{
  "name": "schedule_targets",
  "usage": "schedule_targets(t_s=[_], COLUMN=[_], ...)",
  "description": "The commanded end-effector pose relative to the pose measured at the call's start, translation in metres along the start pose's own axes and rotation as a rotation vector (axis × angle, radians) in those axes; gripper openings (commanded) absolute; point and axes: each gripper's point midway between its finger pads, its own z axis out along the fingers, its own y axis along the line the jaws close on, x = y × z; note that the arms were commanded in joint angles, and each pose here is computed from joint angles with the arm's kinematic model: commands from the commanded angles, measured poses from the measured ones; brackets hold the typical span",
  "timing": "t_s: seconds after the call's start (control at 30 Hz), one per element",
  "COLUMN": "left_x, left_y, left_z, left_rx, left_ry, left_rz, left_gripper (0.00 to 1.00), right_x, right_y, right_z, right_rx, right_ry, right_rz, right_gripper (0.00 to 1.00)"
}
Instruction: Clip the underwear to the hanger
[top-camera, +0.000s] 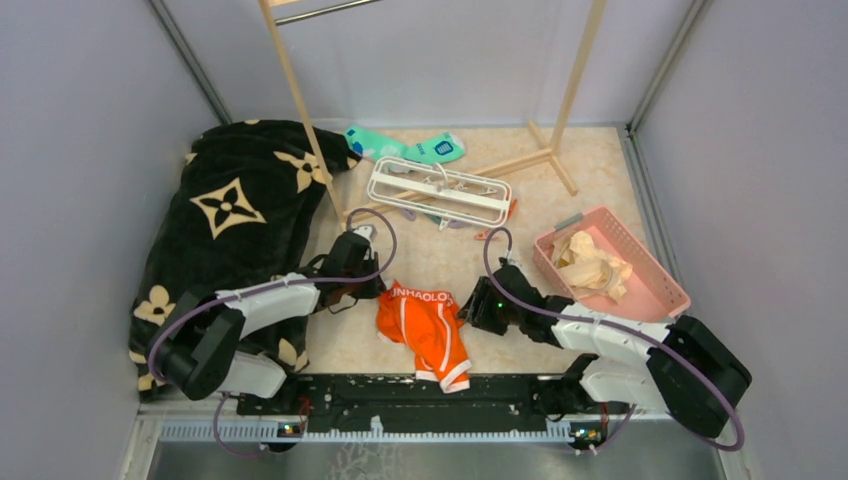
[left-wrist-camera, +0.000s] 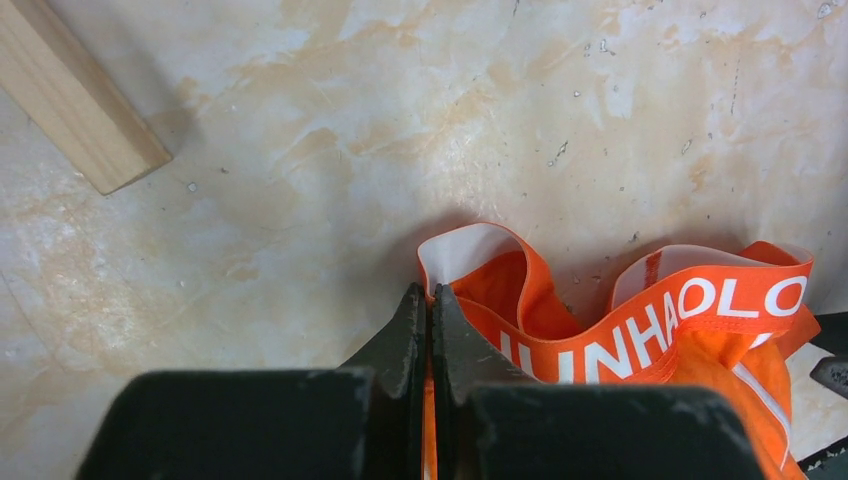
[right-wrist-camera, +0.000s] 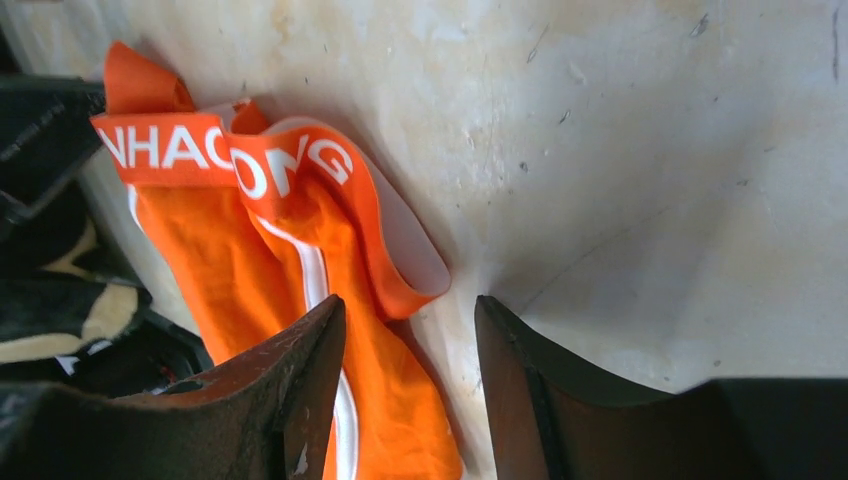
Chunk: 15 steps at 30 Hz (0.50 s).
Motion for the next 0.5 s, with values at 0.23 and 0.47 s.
schedule_targets(t_s=[0.23,0.47], left_x=[-0.012,-0.018], left_y=[-0.002,-0.003], left_z=[-0.009,-0.012], left_rx=[-0.009,-0.012], left_ry=[-0.03,-0.041], left_rz=[0.007,0.015], left_gripper=[0.0,0.0], right_x=[-0.005,-0.008], right_y=[0.01,0.004], right_z=[0.019,0.025], right_rx=[-0.075,-0.052], right_ry=[-0.048,-0.073], right_rz=[0.169,0.146], right_gripper=[0.43,0.18])
